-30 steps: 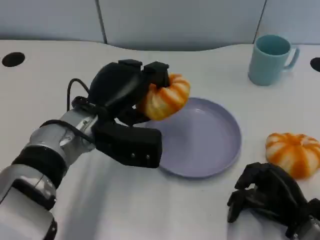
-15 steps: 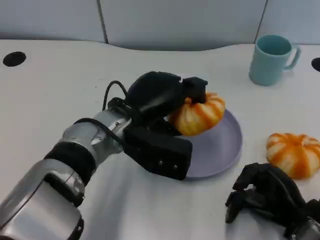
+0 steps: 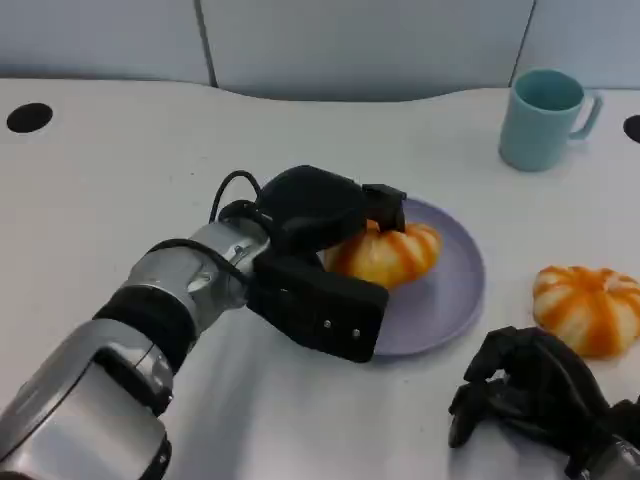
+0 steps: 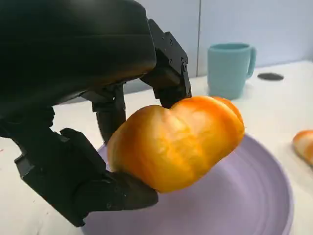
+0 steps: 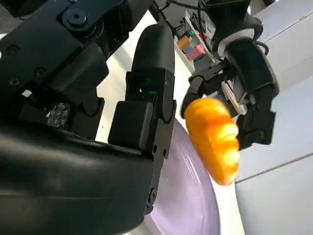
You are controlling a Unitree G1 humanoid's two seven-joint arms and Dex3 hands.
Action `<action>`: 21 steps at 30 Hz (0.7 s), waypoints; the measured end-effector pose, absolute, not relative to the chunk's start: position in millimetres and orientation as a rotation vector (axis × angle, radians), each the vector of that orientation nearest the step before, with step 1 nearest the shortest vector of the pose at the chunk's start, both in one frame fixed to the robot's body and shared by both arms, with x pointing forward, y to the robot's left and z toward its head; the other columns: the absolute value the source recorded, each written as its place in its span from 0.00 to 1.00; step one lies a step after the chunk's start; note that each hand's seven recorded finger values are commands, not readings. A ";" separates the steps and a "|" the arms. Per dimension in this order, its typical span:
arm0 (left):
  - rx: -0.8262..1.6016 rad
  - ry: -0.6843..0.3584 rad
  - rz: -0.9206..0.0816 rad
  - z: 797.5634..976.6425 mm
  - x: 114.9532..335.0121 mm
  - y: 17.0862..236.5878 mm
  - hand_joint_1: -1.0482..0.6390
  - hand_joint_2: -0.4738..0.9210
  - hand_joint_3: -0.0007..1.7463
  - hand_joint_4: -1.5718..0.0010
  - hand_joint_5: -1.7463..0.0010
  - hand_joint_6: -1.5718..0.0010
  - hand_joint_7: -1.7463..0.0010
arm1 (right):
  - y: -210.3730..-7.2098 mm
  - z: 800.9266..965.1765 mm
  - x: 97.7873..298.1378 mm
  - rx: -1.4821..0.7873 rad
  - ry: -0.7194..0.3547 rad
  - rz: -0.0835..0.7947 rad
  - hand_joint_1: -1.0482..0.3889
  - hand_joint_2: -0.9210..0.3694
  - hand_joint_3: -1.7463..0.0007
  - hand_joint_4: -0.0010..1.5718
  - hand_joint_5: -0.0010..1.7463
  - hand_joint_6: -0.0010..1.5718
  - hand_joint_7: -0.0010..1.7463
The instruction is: Grasp the bread from the table and place it into the plate.
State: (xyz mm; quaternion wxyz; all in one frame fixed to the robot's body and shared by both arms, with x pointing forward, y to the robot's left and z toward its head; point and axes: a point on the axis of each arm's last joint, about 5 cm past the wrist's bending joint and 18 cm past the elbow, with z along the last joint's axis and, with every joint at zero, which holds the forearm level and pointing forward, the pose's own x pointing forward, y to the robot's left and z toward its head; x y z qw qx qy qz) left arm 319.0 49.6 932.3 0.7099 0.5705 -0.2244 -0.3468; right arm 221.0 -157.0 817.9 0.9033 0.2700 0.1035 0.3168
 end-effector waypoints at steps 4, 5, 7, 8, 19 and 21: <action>1.320 -0.452 -0.813 933.0 319.4 48.8 0.16 1.00 0.10 0.99 0.64 0.99 0.73 | -156.9 817.9 221.0 0.558 0.213 0.656 0.00 0.33 1.00 1.00 0.32 1.00 0.18; 1.327 -0.444 -0.823 933.7 319.5 48.3 0.13 1.00 0.12 1.00 0.71 1.00 0.75 | -156.8 817.9 221.0 0.558 0.213 0.657 0.00 0.33 1.00 1.00 0.32 1.00 0.18; 1.337 -0.436 -0.836 934.9 319.6 47.3 0.11 1.00 0.13 1.00 0.75 1.00 0.75 | -156.8 817.9 221.0 0.558 0.212 0.657 0.00 0.33 1.00 1.00 0.32 1.00 0.18; 1.339 -0.435 -0.841 935.3 319.6 47.0 0.10 1.00 0.14 1.00 0.76 1.00 0.75 | -156.8 817.9 221.0 0.558 0.213 0.657 0.00 0.33 1.00 1.00 0.32 1.00 0.18; 1.332 -0.432 -0.851 940.7 321.2 48.2 0.11 1.00 0.14 1.00 0.72 1.00 0.69 | -156.6 818.0 221.0 0.558 0.212 0.656 0.00 0.33 1.00 1.00 0.32 1.00 0.18; 1.278 -0.427 -0.841 945.9 323.4 52.1 0.12 1.00 0.13 1.00 0.70 1.00 0.68 | -156.4 818.1 221.1 0.558 0.212 0.656 0.00 0.33 1.00 1.00 0.32 1.00 0.18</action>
